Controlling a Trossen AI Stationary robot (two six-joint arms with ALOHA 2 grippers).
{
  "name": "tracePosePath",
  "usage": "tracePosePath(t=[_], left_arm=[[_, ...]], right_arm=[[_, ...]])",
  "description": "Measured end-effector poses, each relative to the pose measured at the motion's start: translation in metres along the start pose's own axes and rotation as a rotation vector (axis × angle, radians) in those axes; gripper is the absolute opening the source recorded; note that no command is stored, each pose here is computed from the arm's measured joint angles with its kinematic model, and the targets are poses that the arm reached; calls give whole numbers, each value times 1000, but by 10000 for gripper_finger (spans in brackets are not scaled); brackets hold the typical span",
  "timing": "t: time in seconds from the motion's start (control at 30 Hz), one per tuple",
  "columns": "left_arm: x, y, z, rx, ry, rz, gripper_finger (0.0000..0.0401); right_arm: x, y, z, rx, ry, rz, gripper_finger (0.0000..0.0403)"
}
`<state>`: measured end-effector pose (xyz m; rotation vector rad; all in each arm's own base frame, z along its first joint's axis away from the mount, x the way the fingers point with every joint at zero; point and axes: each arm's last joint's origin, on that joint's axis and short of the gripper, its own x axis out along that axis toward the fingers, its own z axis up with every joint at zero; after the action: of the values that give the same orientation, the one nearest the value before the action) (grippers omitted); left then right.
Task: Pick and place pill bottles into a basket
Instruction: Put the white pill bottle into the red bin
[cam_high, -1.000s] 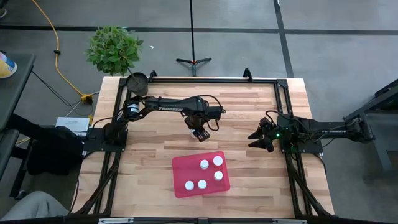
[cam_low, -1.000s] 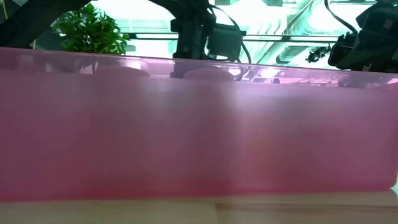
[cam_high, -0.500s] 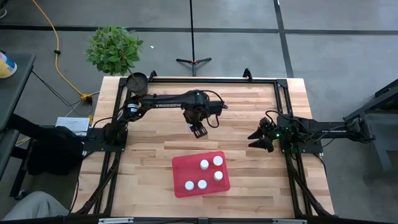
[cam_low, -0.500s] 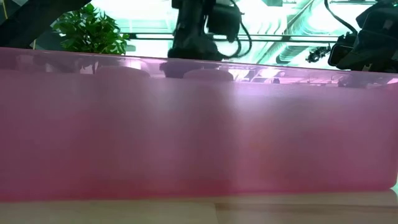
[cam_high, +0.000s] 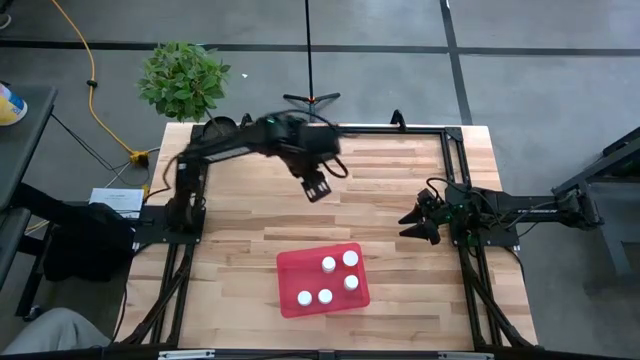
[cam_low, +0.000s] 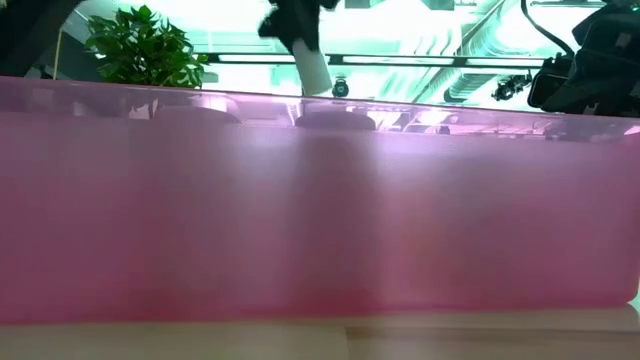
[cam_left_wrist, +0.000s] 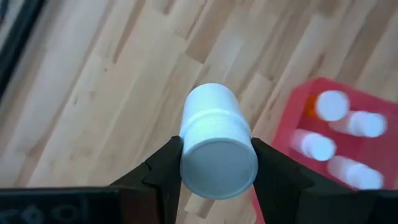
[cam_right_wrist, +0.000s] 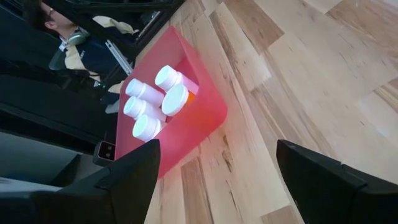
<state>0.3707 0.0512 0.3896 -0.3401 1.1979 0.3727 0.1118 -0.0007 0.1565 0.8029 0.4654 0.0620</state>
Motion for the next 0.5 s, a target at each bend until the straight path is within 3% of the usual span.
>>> tracePosePath(t=[0.23, 0.5], left_arm=[[-67, 10, -29, -32, -117, -158, 194], [-116, 5, -63, -41, -150, -376, 194]], right_arm=[[0, 0, 0, 4, 4, 1, 312], [0, 0, 0, 6, 2, 4, 312]])
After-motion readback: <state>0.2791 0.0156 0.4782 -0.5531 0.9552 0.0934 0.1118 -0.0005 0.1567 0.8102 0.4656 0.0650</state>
